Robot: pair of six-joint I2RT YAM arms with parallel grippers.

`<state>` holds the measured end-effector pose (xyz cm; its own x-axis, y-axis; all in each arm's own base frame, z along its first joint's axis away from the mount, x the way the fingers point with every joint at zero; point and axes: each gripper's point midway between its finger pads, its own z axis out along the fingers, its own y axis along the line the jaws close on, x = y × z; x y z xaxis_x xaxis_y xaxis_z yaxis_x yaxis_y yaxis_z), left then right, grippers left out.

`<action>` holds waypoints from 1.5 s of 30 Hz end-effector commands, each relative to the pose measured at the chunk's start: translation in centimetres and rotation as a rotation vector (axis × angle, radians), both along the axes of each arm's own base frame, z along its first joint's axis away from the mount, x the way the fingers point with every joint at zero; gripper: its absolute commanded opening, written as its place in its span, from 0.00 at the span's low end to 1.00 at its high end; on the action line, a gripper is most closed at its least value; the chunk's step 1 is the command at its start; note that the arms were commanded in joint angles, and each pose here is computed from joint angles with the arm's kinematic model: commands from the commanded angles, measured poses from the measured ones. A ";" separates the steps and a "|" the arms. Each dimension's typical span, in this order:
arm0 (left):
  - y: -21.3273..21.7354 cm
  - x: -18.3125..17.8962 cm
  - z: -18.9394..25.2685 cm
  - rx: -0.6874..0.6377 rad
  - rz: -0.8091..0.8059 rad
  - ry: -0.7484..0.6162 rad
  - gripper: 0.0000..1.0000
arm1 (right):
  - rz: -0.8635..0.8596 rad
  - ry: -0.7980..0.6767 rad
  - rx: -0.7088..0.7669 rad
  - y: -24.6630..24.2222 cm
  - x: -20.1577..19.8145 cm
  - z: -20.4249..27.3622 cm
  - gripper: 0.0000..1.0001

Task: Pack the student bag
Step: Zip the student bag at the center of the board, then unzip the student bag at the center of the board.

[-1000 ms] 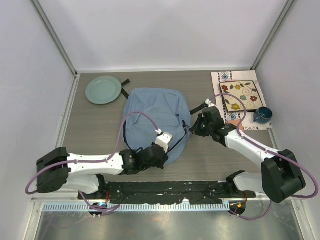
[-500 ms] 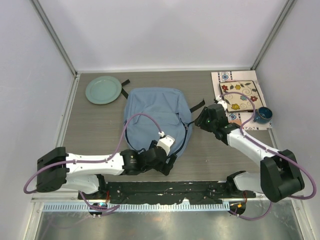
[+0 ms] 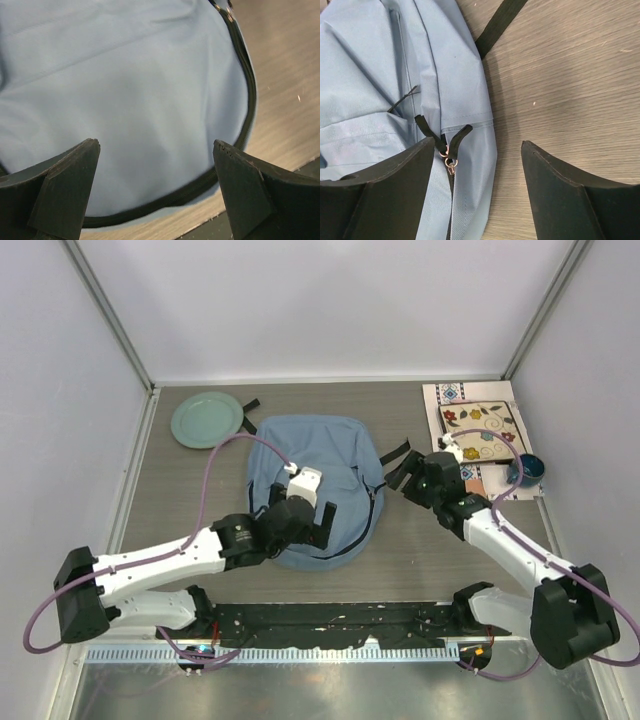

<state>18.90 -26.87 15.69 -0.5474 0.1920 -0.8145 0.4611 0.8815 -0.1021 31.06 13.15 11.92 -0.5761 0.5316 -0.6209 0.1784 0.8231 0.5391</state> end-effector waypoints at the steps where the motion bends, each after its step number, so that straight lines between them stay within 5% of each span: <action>1: 1.4 2.6 2.8 -0.046 0.109 -0.042 1.00 | 0.071 -0.003 0.117 2.7 0.7 1.0 0.78; 7: 2.5 5.6 4.7 -0.125 0.228 -0.015 0.99 | 0.143 0.018 0.188 4.6 0.7 1.1 0.82; 18: 1.4 9.2 6.4 -0.020 0.232 0.004 1.00 | 0.190 -0.003 0.352 7.2 1.4 0.9 0.82; 25: -1.3 10.7 6.7 -0.009 0.200 0.039 0.99 | 0.171 0.091 0.288 7.0 2.2 -2.8 0.81; 27: -1.9 11.2 6.0 0.026 0.194 0.055 1.00 | 0.186 0.123 0.265 7.0 1.7 -4.3 0.78; 36: -4.0 12.9 4.1 0.149 0.154 0.103 1.00 | 0.249 0.174 0.318 7.2 -1.8 -7.6 0.22; 40: -5.1 13.7 3.1 0.196 0.133 0.124 0.99 | 0.234 0.189 0.320 7.0 -2.4 -8.6 0.12; 45: -4.8 15.1 1.7 0.275 0.167 0.106 0.99 | 0.214 0.192 0.269 6.1 -2.4 -8.9 0.12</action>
<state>33.04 -32.57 16.84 -0.6821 0.2605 -0.6833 0.3213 0.9461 0.0400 29.35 20.01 4.12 -0.7749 0.5354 -0.3361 0.1193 0.6459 0.7540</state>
